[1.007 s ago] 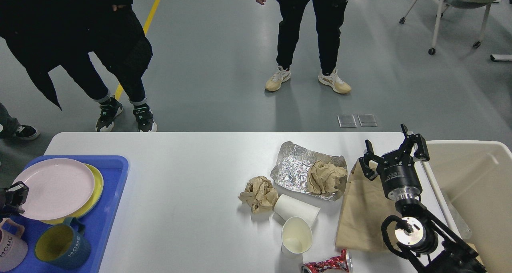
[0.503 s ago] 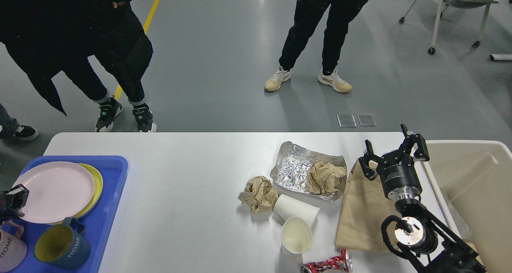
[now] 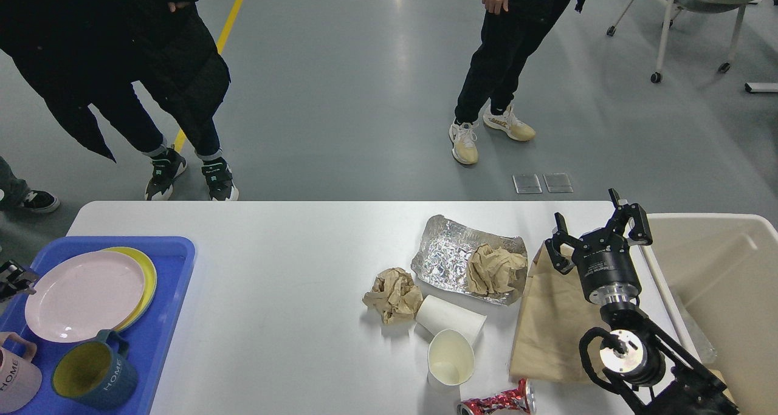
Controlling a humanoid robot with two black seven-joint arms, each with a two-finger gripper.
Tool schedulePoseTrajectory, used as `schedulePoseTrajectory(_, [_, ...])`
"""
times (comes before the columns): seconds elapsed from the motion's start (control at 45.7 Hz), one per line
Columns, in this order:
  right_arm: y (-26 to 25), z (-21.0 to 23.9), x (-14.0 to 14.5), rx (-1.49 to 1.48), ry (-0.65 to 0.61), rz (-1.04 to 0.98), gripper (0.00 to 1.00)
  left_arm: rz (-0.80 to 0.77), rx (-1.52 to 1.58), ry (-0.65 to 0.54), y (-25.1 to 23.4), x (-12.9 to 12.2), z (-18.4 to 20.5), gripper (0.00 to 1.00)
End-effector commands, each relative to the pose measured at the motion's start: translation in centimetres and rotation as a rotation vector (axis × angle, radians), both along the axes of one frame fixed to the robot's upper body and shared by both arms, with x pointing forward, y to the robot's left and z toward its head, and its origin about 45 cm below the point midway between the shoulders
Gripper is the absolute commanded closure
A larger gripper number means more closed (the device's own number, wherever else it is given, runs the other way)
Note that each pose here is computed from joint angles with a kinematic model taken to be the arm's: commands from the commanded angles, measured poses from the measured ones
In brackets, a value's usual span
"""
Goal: Tidy desktop
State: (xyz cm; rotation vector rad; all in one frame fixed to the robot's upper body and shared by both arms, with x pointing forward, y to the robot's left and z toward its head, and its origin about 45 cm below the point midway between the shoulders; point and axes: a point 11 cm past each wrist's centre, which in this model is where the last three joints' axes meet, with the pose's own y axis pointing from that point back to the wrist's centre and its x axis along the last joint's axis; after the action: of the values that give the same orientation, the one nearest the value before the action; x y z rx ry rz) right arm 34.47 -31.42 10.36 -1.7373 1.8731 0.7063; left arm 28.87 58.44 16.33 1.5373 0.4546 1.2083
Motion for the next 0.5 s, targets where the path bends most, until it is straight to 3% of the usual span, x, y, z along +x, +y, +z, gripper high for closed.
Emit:
schedulePoseTrajectory(0.0, [0.0,0.0,0.0,0.0,0.0,-0.001,0.0,-0.003,0.004,-0.024,0.0,0.8,0.9,0.04])
schedulePoseTrajectory(0.175, [0.0,0.0,0.0,0.0,0.0,-0.001,0.0,-0.005,0.041,-0.066,1.0,2.2,4.2,0.03])
schedulePoseTrajectory(0.482, [0.0,0.0,0.0,0.0,0.0,-0.001,0.0,-0.049,0.003,-0.282,-0.9,8.3,12.1,0.03])
